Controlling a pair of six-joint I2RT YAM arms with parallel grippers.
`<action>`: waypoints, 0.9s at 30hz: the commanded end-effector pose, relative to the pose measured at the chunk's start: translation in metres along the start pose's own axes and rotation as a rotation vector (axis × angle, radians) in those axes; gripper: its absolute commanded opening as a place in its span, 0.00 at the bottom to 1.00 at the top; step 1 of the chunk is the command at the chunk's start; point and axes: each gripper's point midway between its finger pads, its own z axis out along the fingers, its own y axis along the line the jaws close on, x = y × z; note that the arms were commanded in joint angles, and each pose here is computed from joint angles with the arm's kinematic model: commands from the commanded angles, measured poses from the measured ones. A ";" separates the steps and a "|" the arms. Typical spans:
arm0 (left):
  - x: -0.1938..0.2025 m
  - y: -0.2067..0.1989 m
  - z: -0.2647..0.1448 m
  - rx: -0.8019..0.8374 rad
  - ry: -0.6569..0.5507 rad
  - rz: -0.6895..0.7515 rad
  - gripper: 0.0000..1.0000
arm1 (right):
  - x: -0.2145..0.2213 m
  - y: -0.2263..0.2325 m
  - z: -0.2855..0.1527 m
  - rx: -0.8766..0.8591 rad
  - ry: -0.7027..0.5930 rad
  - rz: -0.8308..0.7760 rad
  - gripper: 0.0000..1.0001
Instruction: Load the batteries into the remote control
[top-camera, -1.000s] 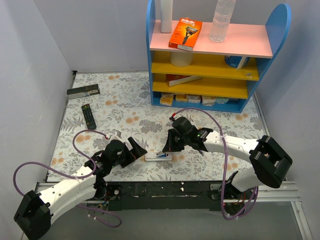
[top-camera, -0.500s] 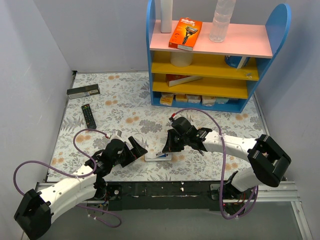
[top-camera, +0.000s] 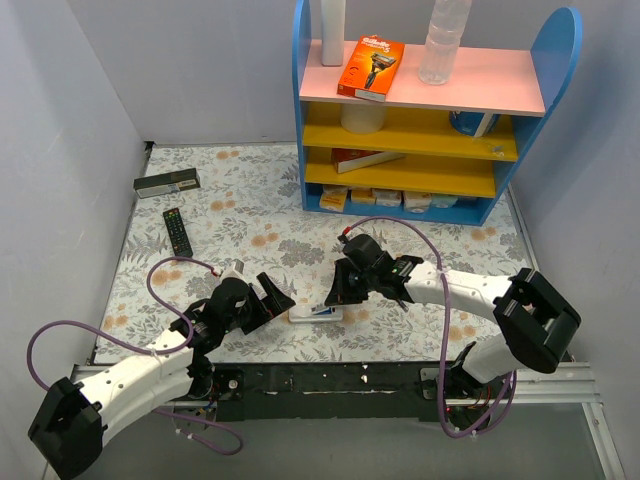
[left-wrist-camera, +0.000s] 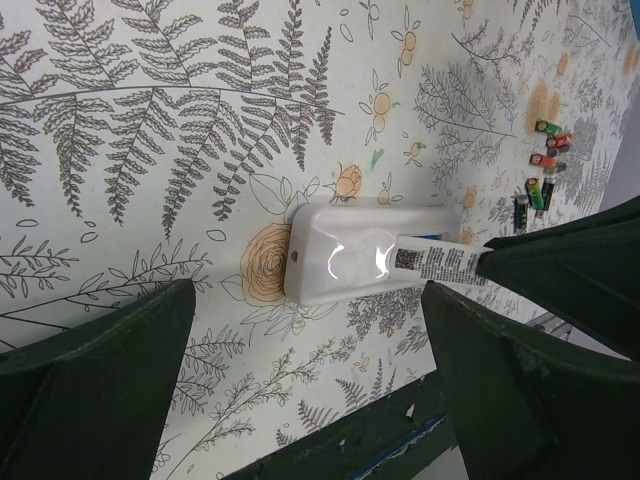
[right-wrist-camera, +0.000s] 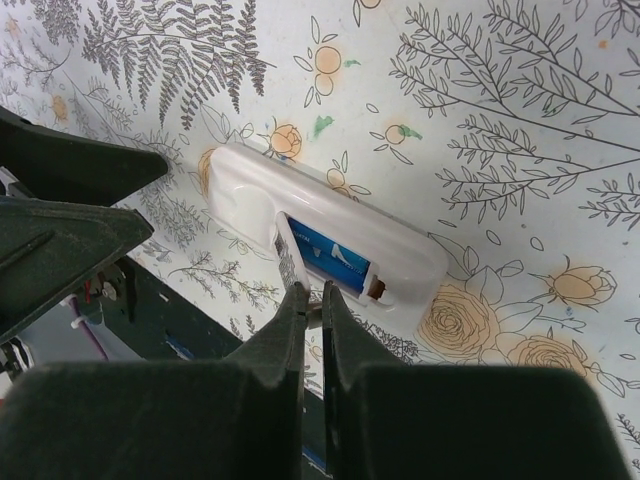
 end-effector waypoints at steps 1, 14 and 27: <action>-0.010 -0.018 -0.003 0.041 -0.025 0.016 0.98 | 0.005 -0.001 0.006 0.017 0.022 -0.008 0.10; -0.009 -0.018 -0.003 0.045 -0.021 0.016 0.98 | 0.002 -0.003 0.005 0.052 0.017 -0.038 0.30; -0.008 -0.018 -0.003 0.048 -0.016 0.016 0.98 | 0.002 0.000 0.005 0.084 0.023 -0.091 0.40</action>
